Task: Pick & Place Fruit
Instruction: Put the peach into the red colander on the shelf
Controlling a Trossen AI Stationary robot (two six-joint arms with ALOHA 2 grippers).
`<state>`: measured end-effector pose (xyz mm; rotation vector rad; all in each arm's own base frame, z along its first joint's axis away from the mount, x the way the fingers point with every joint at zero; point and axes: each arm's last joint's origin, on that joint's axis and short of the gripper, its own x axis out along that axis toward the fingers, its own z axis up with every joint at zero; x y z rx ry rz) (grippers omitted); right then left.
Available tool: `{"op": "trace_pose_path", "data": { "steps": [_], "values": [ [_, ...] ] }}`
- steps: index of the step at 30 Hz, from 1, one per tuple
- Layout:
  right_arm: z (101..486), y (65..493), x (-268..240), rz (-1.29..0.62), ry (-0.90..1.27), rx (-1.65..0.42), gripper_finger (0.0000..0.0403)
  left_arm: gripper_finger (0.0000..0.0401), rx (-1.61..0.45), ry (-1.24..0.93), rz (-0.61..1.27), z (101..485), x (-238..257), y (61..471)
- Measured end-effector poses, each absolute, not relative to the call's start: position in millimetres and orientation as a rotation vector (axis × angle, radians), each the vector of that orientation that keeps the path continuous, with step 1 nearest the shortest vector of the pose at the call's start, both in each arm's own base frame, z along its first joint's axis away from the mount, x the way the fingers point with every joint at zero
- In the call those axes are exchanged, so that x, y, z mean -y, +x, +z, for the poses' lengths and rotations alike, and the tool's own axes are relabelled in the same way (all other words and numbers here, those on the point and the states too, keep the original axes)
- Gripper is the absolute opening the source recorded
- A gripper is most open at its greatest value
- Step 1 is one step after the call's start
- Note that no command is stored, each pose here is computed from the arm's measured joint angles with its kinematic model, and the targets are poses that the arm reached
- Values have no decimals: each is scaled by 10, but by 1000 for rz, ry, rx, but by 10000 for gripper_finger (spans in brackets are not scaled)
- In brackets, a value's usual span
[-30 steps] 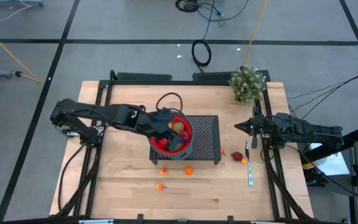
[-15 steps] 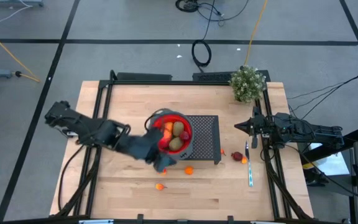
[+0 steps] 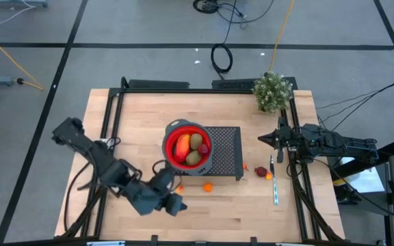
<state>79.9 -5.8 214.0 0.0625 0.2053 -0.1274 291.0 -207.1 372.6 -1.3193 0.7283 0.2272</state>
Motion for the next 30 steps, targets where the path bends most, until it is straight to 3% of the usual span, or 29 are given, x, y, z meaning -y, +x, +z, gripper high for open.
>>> {"op": "trace_pose_path", "data": {
  "steps": [7,14,24,30],
  "values": [
    [2140,799,57,-127,61,-205,0,118,-831,-1272,240,3451,2328,2968],
    [2141,799,58,-127,60,-205,0,94,-939,-1094,285,3055,2505,3065],
    [2141,799,58,-127,60,-205,0,93,-1216,-681,104,2389,2719,3224],
    [2140,799,58,-128,61,-205,0,92,-1312,-441,170,2117,2671,3187]
  ]
}}
